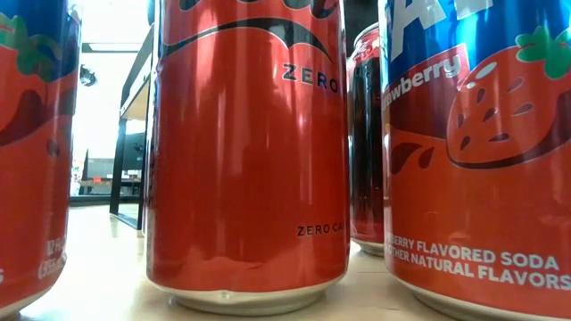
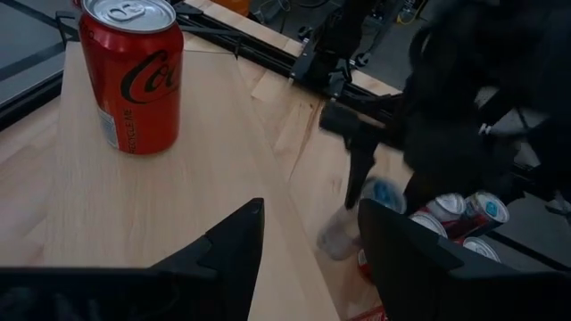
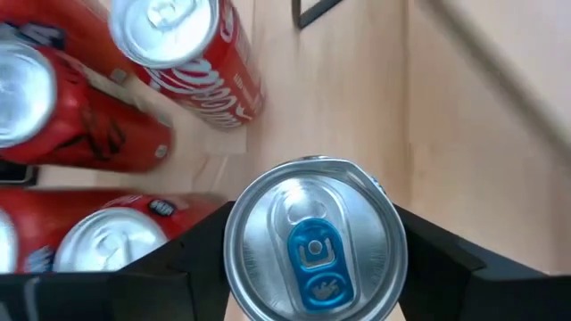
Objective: Place canned beverage on shelf
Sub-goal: Put the top blue soda can on the shelf
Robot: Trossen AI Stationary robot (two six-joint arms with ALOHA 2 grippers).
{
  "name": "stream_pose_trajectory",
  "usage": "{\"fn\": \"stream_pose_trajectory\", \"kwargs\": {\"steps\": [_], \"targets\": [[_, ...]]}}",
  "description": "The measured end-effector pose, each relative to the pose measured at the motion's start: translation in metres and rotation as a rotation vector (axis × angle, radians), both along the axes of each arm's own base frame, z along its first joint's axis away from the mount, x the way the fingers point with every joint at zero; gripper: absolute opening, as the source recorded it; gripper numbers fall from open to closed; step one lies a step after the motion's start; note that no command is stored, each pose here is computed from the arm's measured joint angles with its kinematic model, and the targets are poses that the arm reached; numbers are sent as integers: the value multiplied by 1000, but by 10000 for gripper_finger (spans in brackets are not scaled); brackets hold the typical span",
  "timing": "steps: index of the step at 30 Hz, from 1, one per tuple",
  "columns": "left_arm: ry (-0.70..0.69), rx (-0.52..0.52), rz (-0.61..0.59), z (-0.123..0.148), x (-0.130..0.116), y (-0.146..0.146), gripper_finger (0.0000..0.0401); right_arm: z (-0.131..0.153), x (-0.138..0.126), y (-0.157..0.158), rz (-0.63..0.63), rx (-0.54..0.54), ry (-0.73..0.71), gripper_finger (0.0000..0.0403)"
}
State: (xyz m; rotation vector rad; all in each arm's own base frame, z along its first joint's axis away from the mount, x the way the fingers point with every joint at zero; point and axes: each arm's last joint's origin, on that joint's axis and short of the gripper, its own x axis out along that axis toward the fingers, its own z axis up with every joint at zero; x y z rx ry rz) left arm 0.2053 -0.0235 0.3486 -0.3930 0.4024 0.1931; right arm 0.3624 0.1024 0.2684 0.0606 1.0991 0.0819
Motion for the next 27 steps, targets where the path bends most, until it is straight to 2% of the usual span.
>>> {"fn": "stream_pose_trajectory", "kwargs": {"steps": [4,8,14,18,27], "targets": [[0,-13,-25,0,0,-1,194,34,-1,-10,13,-14,-31,255],[6,-93,-69,-3,9,1,194,70,-3,-24,16,-30,-60,257],[36,-148,-103,-11,22,4,194,108,-6,-50,13,-80,-109,257],[40,-117,-121,-15,29,4,194,118,-5,-68,4,-130,-145,257],[51,-113,-94,-18,34,10,195,118,-2,-107,-14,-175,-153,258]]}}
